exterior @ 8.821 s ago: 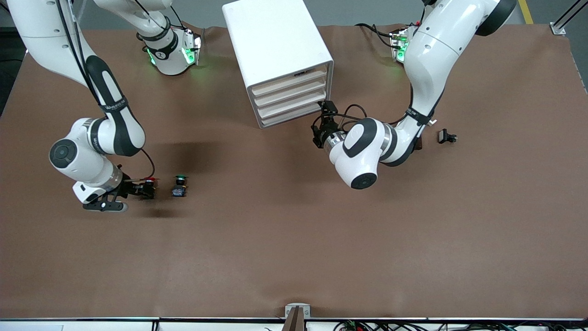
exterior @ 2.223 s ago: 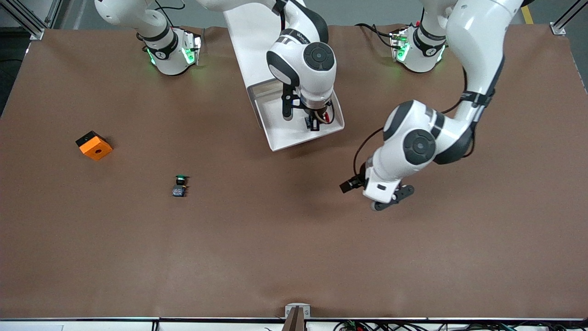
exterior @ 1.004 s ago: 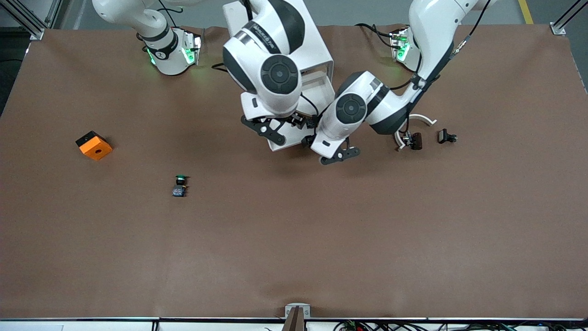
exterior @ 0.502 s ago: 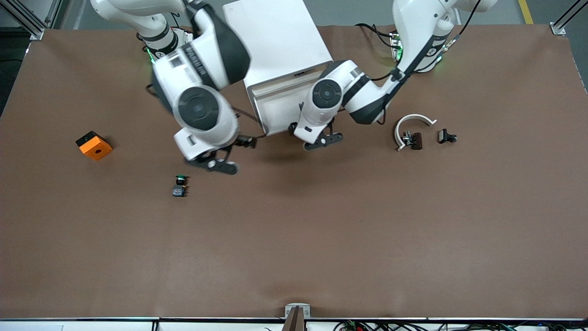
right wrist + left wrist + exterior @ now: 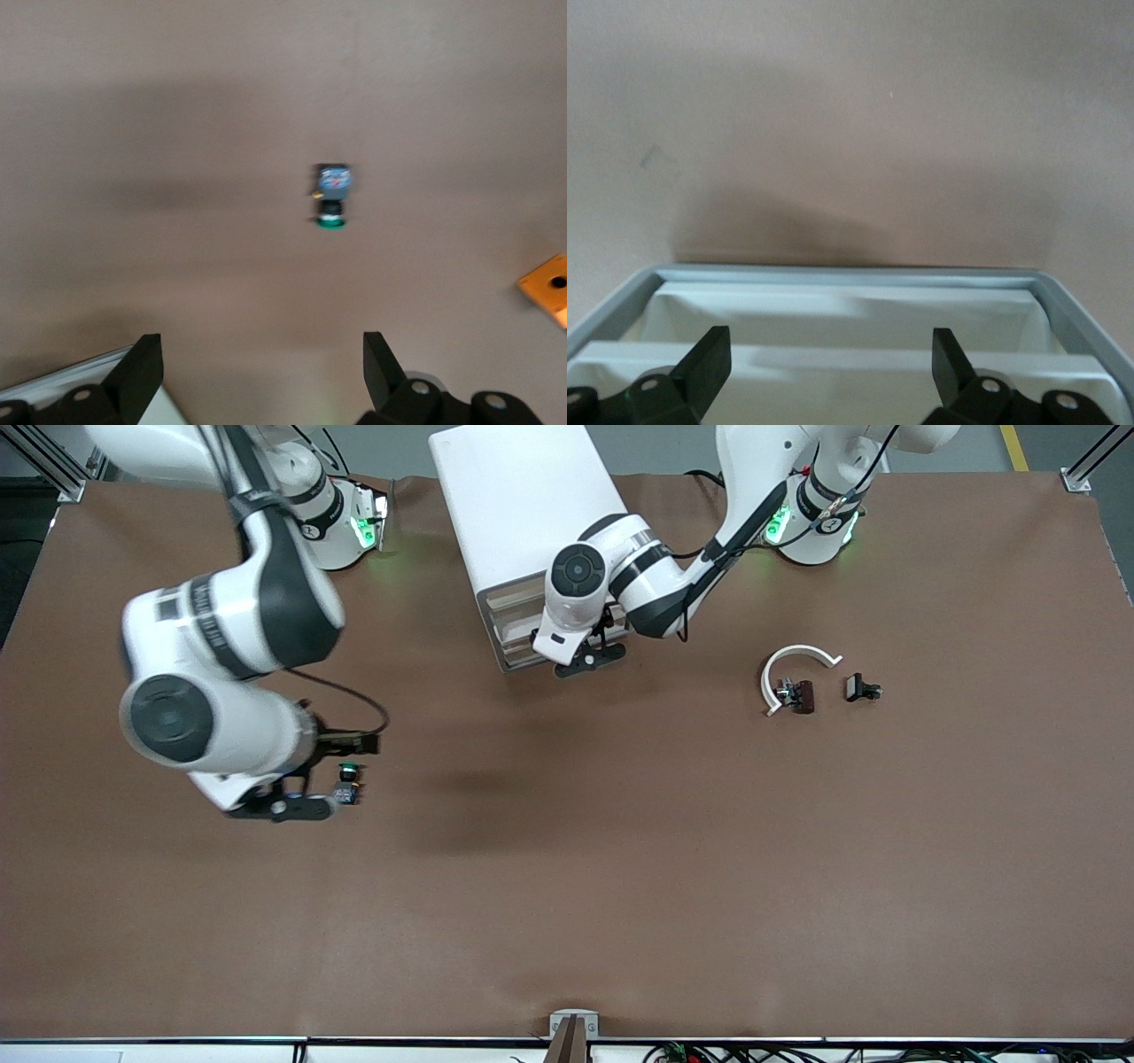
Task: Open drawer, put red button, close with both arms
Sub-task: 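Withdraw the right gripper to rest while the left gripper finishes closing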
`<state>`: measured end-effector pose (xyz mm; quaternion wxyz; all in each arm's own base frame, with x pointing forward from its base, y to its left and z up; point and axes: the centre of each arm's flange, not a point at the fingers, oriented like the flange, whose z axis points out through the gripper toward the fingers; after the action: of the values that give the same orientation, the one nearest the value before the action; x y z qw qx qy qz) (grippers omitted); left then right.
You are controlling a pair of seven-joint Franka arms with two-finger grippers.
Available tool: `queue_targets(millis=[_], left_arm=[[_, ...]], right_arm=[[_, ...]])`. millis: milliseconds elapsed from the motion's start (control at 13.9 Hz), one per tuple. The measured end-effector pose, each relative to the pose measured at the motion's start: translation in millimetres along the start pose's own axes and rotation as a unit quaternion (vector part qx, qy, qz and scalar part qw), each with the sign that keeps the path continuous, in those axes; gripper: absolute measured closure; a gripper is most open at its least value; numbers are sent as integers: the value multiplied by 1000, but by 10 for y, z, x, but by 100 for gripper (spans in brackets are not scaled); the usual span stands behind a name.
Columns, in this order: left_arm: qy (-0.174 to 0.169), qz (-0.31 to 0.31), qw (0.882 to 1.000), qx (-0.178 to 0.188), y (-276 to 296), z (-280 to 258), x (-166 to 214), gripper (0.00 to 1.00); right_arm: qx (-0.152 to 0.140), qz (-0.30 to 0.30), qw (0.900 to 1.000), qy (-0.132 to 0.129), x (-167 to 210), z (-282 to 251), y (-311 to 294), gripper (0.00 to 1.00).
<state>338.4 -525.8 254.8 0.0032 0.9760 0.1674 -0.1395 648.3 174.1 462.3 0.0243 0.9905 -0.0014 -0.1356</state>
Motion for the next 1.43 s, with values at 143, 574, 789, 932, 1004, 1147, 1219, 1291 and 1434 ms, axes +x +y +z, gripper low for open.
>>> queue_targets(millis=[143, 574, 789, 932, 1004, 1147, 1219, 1291, 1434], left_arm=[[-3, -6, 1000, -1, 28, 2, -107, 0], [-5, -12, 1000, -3, 48, -21, -149, 0], [4, -32, 999, -23, 95, -224, 95, 0], [14, -64, 997, -41, 65, -512, 523, 0], [19, -83, 995, -49, 0, -681, 789, 0], [43, -116, 990, -66, -203, -1061, 1384, 0], [54, -132, 987, -76, -320, -1264, 1663, 0], [64, -150, 983, -88, -447, -1472, 1927, 0], [80, -182, 974, -110, -749, -1855, 2414, 0]], right_arm=[[2, -9, 1000, 7, 54, -89, 400, 0], [15, -6, 999, 30, -365, -779, 1490, 0], [-8, -3, 999, 31, -575, -970, 1572, 0], [-11, -6, 999, 32, -650, -1038, 1588, 0], [-11, -3, 999, 33, -674, -1060, 1623, 0], [-9, 4, 999, 32, -695, -1075, 1711, 0], [-9, 6, 1000, 29, -700, -1070, 1743, 0], [-8, 9, 1000, 27, -704, -1065, 1775, 0], [-6, 17, 999, 28, -723, -1080, 1878, 0]])
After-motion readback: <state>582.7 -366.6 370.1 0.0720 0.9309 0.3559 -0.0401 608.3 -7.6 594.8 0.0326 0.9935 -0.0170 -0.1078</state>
